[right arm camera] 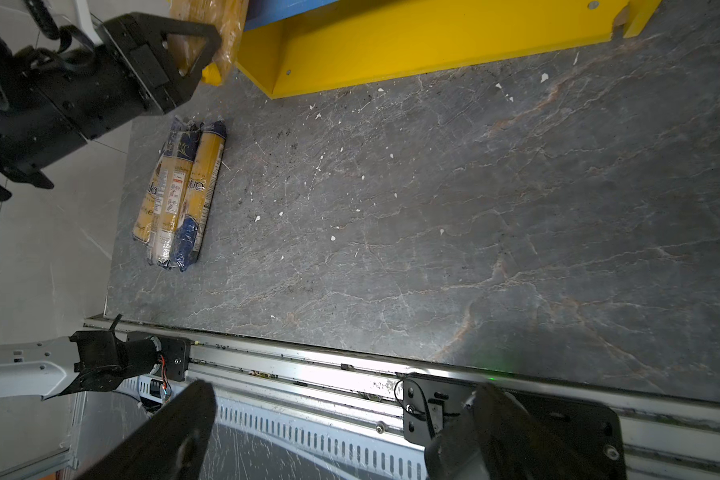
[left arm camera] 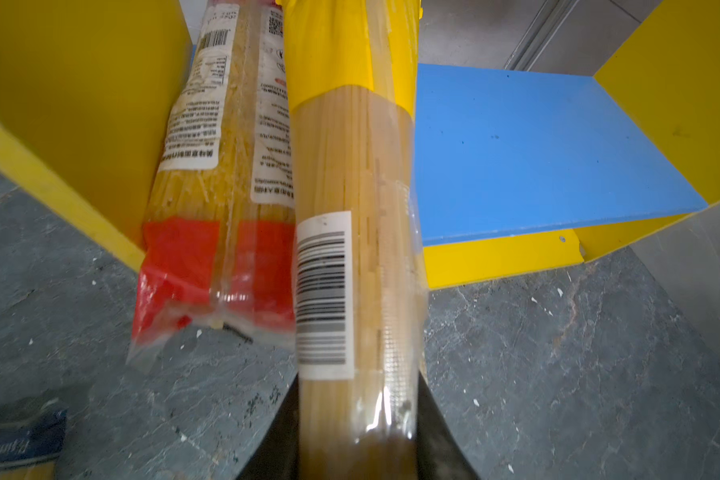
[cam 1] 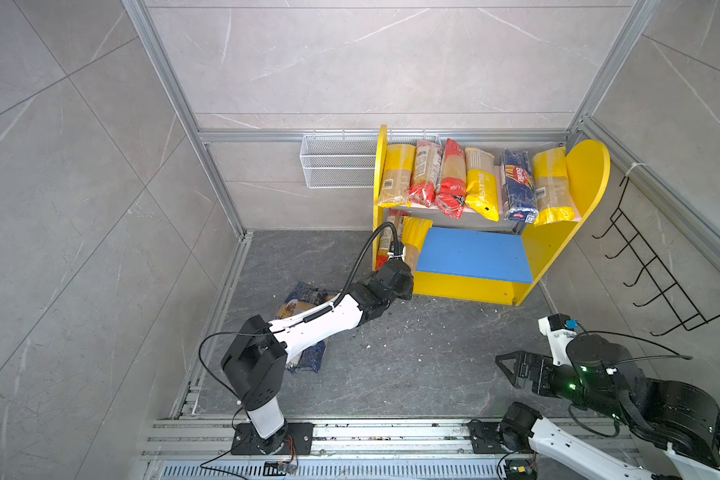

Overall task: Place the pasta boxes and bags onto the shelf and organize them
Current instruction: 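Lift the yellow-banded bag upright and carry it toward the blue shelf, then stand the yellow-banded bag on the blue shelf beside the red-labelled bag, release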

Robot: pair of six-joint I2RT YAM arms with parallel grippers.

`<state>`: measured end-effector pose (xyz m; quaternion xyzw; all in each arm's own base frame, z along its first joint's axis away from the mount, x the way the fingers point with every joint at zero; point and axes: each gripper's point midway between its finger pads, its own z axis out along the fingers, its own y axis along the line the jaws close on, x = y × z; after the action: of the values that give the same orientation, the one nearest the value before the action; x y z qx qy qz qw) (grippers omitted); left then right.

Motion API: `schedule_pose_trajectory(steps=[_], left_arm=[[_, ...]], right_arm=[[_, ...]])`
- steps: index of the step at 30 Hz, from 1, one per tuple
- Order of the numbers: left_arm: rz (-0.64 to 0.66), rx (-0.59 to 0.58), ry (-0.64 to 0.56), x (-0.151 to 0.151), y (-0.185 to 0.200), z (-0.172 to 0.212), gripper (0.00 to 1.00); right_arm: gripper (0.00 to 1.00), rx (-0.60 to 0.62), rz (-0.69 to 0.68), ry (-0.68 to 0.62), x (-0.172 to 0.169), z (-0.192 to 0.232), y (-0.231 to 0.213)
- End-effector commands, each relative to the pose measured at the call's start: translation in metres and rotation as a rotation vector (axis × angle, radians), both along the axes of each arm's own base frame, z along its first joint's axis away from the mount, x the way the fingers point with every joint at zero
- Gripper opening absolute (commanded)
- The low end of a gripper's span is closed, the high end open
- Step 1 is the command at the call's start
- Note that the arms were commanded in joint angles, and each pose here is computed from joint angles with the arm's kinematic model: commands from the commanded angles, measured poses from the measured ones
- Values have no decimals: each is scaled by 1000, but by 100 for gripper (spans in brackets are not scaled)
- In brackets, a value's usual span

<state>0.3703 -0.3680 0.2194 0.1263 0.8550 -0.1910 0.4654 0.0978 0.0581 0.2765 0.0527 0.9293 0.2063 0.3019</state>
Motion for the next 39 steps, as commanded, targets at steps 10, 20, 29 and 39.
schedule_pose_trajectory(steps=[10,20,29,39], left_arm=[[7,-238,-199,65,-30,92,0],[10,-254,-161,80,-41,76,0],[22,-277,-123,83,-43,65,16],[-25,-302,-100,74,-48,62,59]], right_arm=[[100,-93,3,19,20,-12,10],[100,-135,11,24,33,-9,19],[100,-145,-7,36,34,-9,17],[100,-152,-24,37,26,-7,7]])
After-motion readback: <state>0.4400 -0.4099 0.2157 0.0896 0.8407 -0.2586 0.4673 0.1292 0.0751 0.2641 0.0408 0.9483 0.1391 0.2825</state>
